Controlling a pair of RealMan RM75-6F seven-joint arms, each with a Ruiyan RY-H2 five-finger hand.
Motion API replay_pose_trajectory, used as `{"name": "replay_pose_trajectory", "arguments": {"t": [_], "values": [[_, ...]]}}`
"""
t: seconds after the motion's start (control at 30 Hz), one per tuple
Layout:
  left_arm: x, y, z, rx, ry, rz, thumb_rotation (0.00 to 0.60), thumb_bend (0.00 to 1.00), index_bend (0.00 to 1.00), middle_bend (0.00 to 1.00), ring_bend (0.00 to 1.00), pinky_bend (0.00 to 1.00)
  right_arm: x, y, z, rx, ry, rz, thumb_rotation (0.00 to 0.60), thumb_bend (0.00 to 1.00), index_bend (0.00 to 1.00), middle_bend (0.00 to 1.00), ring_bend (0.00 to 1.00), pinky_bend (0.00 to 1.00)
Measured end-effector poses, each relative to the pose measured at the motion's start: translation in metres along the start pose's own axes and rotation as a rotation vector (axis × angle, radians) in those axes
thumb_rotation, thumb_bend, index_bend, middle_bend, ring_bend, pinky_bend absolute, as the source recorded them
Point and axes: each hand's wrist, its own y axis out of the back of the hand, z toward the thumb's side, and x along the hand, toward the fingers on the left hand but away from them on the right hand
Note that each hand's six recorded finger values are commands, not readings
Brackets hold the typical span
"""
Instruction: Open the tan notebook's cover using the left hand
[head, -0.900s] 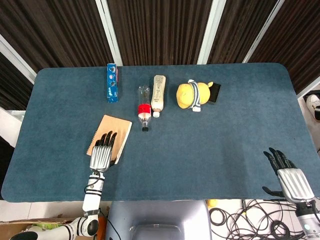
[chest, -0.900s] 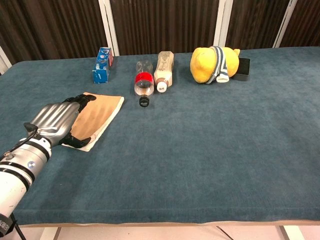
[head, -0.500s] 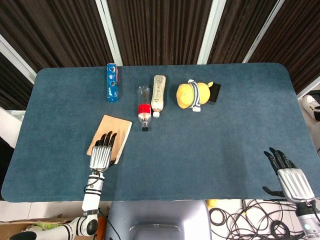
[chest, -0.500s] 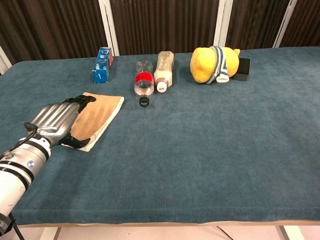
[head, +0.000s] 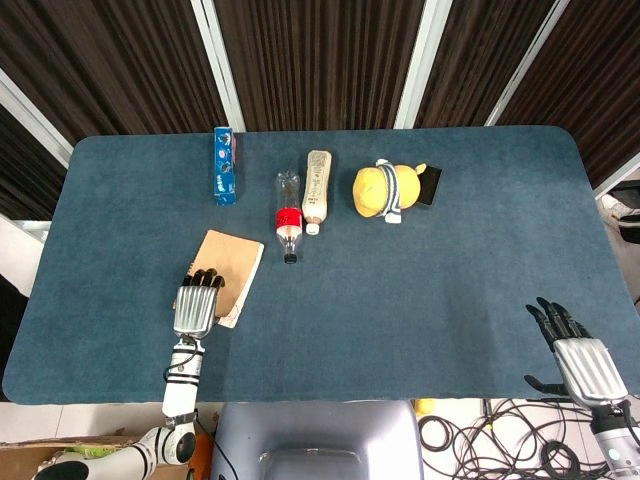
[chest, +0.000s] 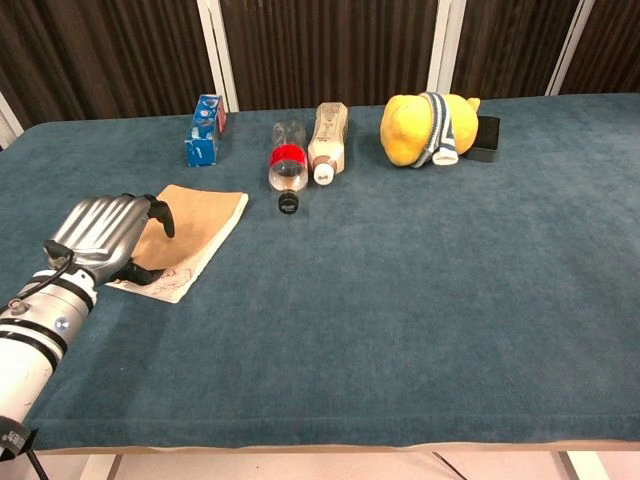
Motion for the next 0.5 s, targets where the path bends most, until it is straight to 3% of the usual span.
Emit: {"name": "replay_pose_trajectory", "arguments": {"t": [0.3, 0.5], "values": [[0.003, 0.003, -0.009, 0.018, 0.033, 0.052, 0.600, 0.38, 0.68, 0.48, 0.44, 0.47, 0.000, -0.002, 0.001, 0.006, 0.013, 0.029, 0.600, 0.00, 0.00, 0.00, 0.00, 0.24], [0.006, 0.015, -0.012, -0.001, 0.034, 0.120, 0.600, 0.40, 0.70, 0.51, 0.47, 0.51, 0.000, -0.003, 0.001, 0.007, 0.013, 0.037, 0.600, 0.00, 0.00, 0.00, 0.00, 0.24]]}}
